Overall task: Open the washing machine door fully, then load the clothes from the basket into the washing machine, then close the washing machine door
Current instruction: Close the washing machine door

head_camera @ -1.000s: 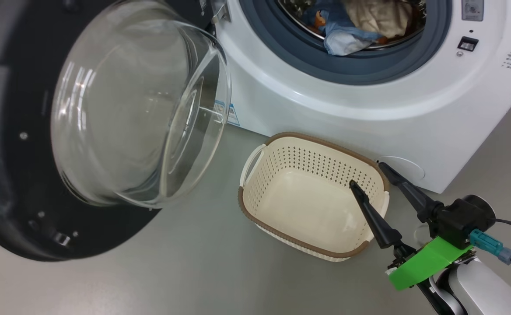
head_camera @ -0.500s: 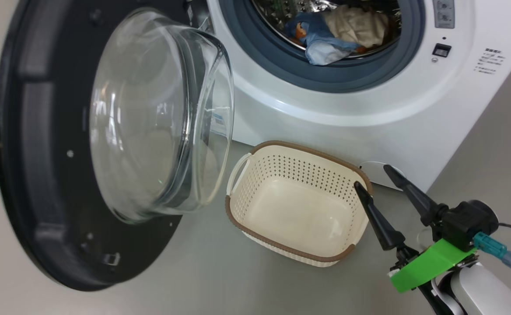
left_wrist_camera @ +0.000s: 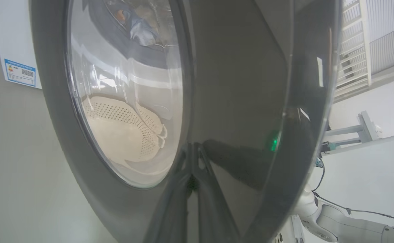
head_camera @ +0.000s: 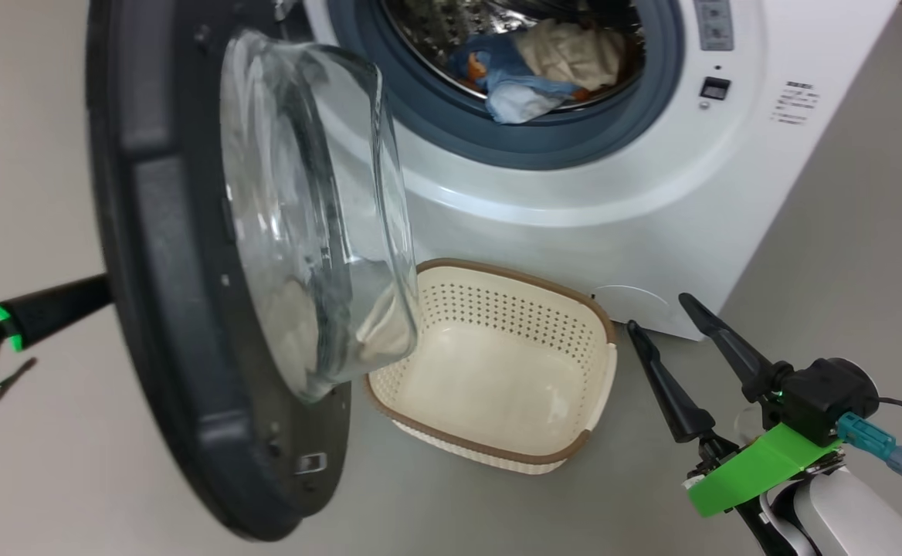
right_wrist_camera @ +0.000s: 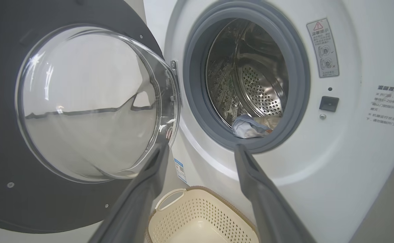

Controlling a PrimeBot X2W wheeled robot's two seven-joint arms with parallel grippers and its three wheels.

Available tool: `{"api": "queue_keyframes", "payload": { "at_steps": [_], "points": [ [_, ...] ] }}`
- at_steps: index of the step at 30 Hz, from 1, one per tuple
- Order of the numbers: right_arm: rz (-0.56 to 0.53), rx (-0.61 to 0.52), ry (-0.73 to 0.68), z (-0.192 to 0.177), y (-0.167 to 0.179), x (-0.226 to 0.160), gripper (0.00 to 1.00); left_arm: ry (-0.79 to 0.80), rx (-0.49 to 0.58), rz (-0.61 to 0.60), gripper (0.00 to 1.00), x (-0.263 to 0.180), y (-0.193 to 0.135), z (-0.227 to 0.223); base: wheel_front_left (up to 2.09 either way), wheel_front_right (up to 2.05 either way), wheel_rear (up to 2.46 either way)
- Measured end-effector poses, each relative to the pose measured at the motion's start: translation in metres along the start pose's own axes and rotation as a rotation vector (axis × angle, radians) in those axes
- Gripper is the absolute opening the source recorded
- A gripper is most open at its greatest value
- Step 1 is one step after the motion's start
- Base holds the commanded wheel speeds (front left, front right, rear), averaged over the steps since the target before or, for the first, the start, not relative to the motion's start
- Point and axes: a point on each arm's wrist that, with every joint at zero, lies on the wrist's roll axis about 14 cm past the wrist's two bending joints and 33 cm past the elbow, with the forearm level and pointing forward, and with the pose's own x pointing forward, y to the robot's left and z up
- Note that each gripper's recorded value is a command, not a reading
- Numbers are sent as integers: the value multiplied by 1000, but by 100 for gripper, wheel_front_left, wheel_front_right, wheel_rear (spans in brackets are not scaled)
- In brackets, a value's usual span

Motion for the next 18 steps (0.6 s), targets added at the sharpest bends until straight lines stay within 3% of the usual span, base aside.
{"api": "queue_keyframes", "payload": {
  "at_steps": [18],
  "points": [
    [-189, -16, -29, 15, -42, -45, 100, 117, 128, -223, 0, 85, -65, -11, 0, 0, 0]
  ]
}}
